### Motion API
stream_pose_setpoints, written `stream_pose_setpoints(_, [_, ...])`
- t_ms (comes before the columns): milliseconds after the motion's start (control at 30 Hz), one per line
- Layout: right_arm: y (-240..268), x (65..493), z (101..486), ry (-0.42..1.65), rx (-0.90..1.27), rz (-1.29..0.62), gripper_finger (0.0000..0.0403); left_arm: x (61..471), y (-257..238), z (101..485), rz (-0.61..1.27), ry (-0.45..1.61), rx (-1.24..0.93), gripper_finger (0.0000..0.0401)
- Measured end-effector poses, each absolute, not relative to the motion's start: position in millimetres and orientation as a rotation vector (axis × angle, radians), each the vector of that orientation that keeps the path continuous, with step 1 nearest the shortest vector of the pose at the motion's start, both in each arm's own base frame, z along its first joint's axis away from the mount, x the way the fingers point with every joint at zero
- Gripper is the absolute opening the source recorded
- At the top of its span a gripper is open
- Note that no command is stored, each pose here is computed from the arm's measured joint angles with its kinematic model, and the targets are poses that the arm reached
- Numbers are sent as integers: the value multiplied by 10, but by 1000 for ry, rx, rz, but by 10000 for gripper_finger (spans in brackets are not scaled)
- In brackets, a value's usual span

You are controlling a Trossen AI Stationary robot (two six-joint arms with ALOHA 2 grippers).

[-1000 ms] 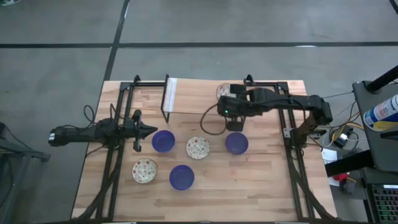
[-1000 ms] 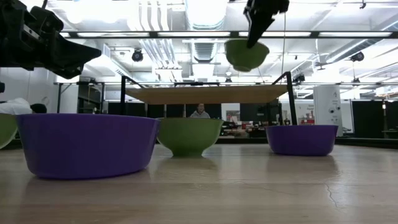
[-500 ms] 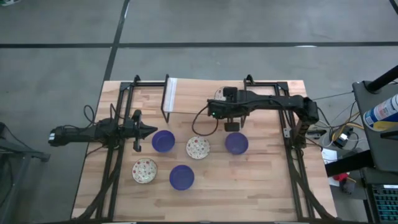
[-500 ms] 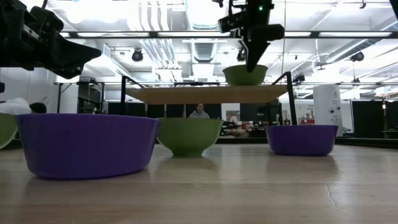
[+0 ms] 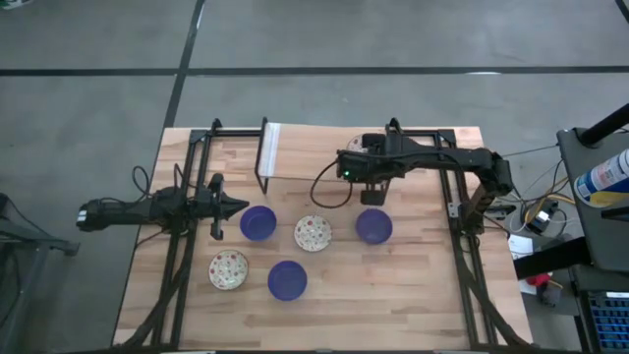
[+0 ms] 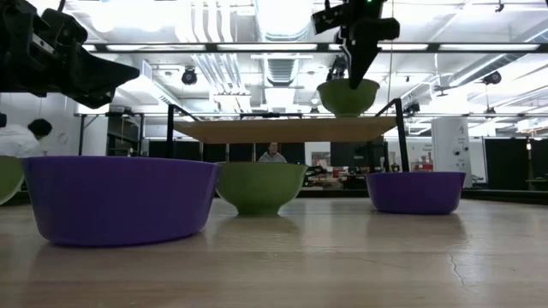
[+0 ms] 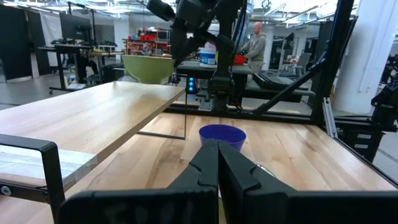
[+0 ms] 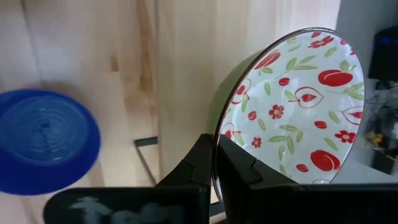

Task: Pick & Place Mini bowls
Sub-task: Put the right white patterned bowl on the shelf

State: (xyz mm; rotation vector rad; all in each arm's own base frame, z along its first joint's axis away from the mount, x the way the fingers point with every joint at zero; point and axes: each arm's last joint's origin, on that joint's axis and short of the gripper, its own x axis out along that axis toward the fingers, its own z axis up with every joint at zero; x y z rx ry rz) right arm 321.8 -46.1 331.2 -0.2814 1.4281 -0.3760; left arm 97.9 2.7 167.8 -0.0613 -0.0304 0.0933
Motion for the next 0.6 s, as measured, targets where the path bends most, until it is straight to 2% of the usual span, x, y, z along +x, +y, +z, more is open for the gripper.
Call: stream_pose_setpoints(600, [-648, 3208, 3289, 1436, -209, -381, 11, 979, 27, 1678, 93, -30, -61, 0])
